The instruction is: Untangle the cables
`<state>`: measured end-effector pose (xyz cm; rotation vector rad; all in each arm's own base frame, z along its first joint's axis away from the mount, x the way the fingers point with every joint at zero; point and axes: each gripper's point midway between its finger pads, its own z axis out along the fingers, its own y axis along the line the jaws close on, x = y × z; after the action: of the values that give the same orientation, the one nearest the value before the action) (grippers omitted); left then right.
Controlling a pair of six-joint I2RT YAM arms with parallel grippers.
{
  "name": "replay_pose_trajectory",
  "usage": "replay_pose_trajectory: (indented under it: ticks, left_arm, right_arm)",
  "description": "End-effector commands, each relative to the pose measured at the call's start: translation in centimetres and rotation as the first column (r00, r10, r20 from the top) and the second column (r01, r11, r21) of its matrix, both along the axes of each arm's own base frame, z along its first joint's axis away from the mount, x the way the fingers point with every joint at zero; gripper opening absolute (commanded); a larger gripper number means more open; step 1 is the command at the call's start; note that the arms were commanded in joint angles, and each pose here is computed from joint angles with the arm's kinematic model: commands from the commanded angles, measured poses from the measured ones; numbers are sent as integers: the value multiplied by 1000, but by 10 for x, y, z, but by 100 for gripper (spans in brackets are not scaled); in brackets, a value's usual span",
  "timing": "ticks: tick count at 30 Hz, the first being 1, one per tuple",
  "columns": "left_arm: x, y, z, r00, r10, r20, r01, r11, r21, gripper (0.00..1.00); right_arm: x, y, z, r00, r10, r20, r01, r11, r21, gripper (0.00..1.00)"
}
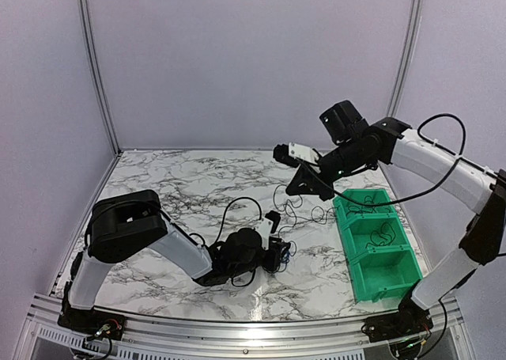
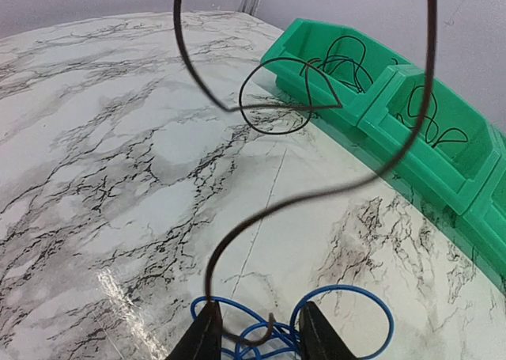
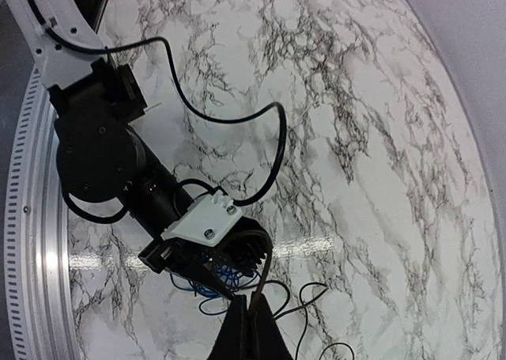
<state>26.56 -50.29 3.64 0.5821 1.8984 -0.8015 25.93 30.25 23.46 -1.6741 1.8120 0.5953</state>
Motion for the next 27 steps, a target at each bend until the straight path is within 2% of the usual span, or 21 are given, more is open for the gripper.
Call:
replay_pose_trajectory:
  ticks: [1,5,10,18,27]
  left_arm:
    - [0,2,-14,999,19,-35,-20,1000,-9,34]
    - [-1,5,-19,999,23,-45,-23,1000,-1,34]
    - [-3,5,-22,998,12,-55,-12,1000,0,33]
    - [-8,15,-23,998,12,-58,-11,1000,18,33]
    - [-12,31,-35,997,26,-72,-22,998,56,33]
  right_arm:
    - [-3,-1,103,992,0,125,-26,978,206,0]
    - [4,-17,174,977,-38,212,-38,939,342,0]
    - [6,-32,235,946,-98,310,-48,901,431,0]
    - [12,-44,259,926,-159,343,-22,883,469,0]
    - [10,-86,336,825,-302,477,-34,817,575,0]
